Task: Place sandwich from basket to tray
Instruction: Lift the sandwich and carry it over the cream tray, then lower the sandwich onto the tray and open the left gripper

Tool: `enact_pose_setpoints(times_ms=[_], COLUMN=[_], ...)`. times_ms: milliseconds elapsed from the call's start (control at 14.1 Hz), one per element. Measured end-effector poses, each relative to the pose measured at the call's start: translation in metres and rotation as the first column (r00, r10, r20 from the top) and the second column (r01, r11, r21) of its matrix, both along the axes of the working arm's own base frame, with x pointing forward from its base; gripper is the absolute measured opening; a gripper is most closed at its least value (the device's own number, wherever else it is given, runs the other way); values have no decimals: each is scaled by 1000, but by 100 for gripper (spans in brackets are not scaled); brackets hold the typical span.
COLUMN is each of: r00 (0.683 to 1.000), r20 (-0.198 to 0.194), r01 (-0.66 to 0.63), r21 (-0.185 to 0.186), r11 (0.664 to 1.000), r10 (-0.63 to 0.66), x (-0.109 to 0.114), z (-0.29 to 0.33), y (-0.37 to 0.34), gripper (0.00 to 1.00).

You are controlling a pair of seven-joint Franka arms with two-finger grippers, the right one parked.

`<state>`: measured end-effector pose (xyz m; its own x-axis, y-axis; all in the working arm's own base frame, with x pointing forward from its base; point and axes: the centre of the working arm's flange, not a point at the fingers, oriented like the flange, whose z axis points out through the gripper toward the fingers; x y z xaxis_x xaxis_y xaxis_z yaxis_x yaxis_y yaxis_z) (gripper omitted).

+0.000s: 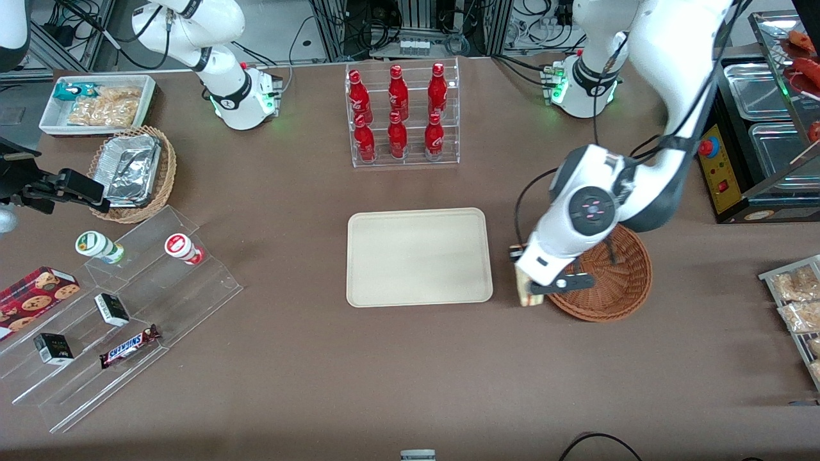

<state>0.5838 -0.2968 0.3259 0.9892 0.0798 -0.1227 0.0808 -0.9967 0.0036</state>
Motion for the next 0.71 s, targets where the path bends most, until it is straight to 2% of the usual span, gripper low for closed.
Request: enact_pose_setpoints(times_ms=[354,707], r00=[999,997], r20=[-34,-61], r01=[12,54], r21=[-21,-28], r11=[1000,998], r10=[-13,-55], x=[-30,-66], z=[-38,-68], y=[-116,-187], gripper=[14,14])
